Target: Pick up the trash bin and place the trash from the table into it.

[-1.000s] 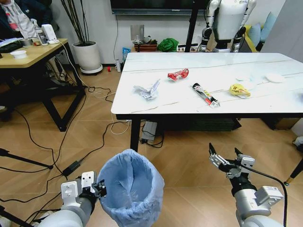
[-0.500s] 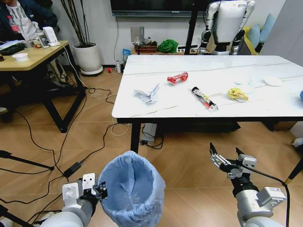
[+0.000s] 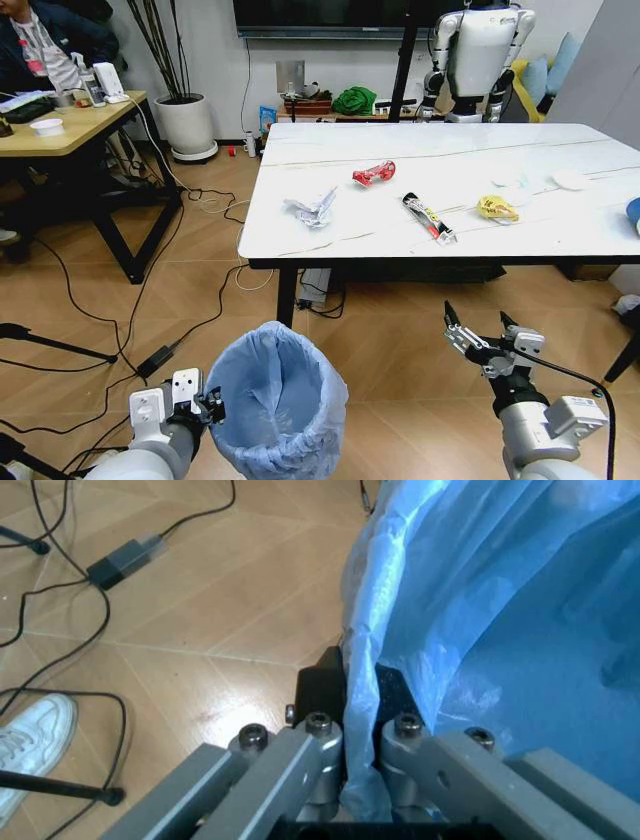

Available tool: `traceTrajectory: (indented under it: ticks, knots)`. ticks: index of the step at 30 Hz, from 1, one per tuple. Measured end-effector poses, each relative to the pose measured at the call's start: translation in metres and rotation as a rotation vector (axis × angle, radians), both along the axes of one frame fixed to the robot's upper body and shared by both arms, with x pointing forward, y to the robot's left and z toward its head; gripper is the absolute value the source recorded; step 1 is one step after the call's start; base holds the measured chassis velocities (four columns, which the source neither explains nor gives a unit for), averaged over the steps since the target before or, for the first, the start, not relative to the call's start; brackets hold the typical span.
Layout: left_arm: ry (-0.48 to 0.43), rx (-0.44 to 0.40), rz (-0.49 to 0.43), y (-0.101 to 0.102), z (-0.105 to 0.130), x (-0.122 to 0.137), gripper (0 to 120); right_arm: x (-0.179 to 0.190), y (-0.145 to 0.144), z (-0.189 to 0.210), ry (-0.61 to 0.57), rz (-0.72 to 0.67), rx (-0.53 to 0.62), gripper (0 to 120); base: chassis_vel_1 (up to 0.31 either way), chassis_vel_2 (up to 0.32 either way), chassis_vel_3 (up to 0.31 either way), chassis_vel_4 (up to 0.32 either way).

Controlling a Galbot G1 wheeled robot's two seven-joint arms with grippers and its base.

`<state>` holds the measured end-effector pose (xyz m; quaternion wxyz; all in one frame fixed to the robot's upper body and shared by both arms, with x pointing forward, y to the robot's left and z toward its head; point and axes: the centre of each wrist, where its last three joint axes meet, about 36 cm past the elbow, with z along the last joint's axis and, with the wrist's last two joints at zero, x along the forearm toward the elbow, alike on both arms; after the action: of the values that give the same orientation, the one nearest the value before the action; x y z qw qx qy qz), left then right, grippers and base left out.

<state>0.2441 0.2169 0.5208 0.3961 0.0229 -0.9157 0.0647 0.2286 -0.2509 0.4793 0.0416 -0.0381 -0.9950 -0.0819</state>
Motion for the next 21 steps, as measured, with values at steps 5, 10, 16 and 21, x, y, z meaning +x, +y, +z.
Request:
traceTrajectory:
  ticks: [5,10,16,21]
  knots:
    - [-0.001,-0.002,-0.002,0.0003,0.0004,0.0006,0,0.0002,0.0002,0.0001,-0.001,-0.001,0.0,100,0.0,0.0,0.0,0.0]
    - [-0.001,-0.005,-0.003,0.0002,0.0006,0.0011,0,0.0002,0.0,0.0,-0.001,-0.002,0.0,100,0.0,0.0,0.0,0.0]
    - [-0.003,-0.005,-0.003,0.0003,0.0009,0.0014,0,0.0005,-0.0002,0.0,-0.002,-0.003,-0.001,100,0.0,0.0,0.0,0.0]
    - [-0.002,-0.004,-0.002,0.0005,0.0008,0.0013,0,0.0012,-0.0003,-0.0002,-0.003,-0.002,0.0,100,0.0,0.0,0.0,0.0]
